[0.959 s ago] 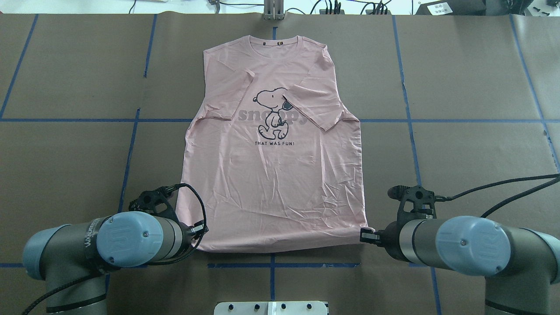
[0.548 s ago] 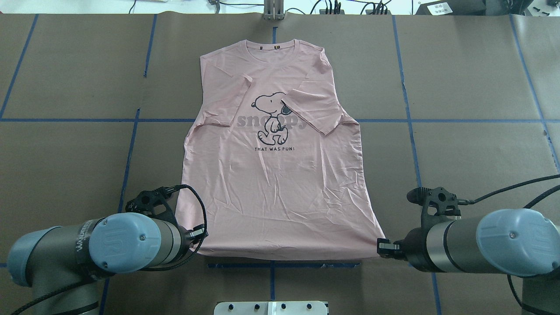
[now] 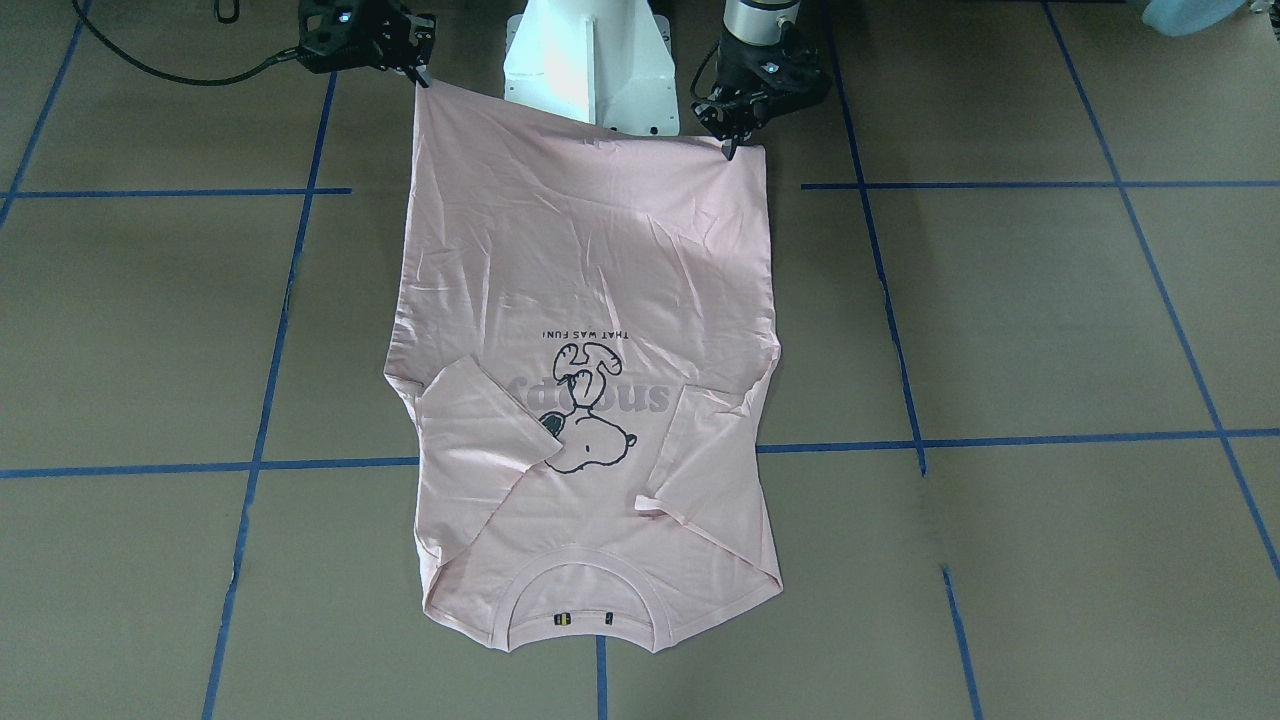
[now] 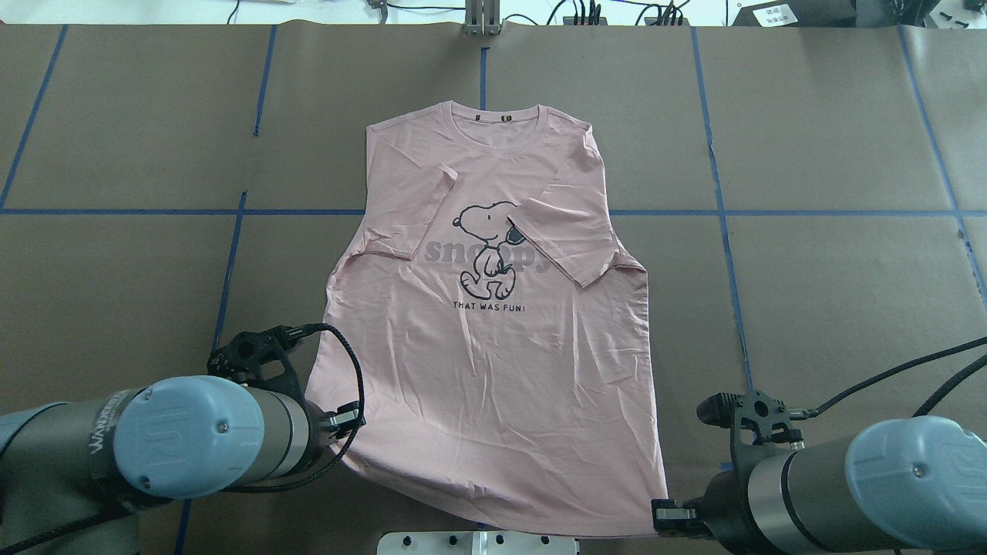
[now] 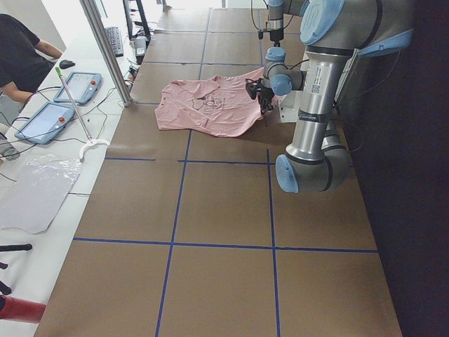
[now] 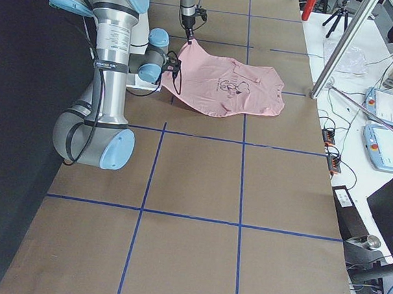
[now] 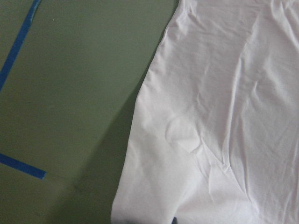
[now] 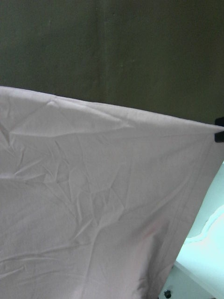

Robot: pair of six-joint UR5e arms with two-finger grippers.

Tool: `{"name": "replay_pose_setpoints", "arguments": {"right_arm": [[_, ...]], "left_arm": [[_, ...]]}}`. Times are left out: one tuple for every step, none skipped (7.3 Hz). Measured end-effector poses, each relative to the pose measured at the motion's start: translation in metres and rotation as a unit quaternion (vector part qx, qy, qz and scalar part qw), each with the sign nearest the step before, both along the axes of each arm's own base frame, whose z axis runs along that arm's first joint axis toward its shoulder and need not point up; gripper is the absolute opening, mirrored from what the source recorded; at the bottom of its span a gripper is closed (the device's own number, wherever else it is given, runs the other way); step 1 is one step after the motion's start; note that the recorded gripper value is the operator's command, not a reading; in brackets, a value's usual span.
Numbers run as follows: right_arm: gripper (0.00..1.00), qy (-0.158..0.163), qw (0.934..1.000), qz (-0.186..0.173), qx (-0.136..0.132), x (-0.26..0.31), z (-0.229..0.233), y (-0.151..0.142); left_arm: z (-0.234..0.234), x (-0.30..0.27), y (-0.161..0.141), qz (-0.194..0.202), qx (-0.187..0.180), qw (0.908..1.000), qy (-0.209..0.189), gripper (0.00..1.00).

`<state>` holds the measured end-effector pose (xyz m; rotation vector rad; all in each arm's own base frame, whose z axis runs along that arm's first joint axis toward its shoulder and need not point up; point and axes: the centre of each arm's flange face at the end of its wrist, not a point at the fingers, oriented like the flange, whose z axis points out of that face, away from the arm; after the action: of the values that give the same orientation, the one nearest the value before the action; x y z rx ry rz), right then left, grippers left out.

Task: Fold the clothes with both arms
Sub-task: 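Lift the hem with both grippers and fold it toward the collar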

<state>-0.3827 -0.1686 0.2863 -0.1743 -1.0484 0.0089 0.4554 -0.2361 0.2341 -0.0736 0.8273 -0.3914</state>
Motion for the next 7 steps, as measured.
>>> {"name": "replay_pose_setpoints", "arguments": {"right_arm": [[0.00, -0.011, 0.9999, 0.007, 0.002, 0.002, -0.009, -0.006], [0.00, -0.024, 0.9993, 0.028, 0.006, 0.002, -0.020, -0.023], [0.00, -0.034, 0.9976, 0.059, 0.015, 0.000, -0.028, -0.053], [0.00, -0.039, 0.9947, 0.091, 0.029, -0.004, -0.035, -0.090], [0.00, -0.039, 0.9905, 0.122, 0.050, -0.001, -0.038, -0.130], [0.00, -0.030, 0.9856, 0.151, 0.071, 0.009, -0.032, -0.171], [0.00, -0.014, 0.9815, 0.172, 0.083, 0.020, -0.018, -0.207]], "left_arm": [[-0.002, -0.001, 0.002, 0.006, 0.001, 1.0000, 0.001, 0.00], [-0.004, 0.001, 0.002, 0.015, 0.004, 0.9999, 0.002, 0.00], [-0.006, 0.001, -0.002, 0.023, 0.017, 0.9996, 0.002, 0.00], [-0.008, -0.001, -0.018, 0.022, 0.035, 0.9992, 0.001, 0.00], [-0.010, -0.001, -0.046, 0.013, 0.053, 0.9985, -0.004, 0.00], [-0.004, 0.000, -0.086, -0.004, 0.069, 0.9975, -0.015, 0.00], [0.009, 0.001, -0.129, -0.024, 0.082, 0.9961, -0.021, 0.00]]}}
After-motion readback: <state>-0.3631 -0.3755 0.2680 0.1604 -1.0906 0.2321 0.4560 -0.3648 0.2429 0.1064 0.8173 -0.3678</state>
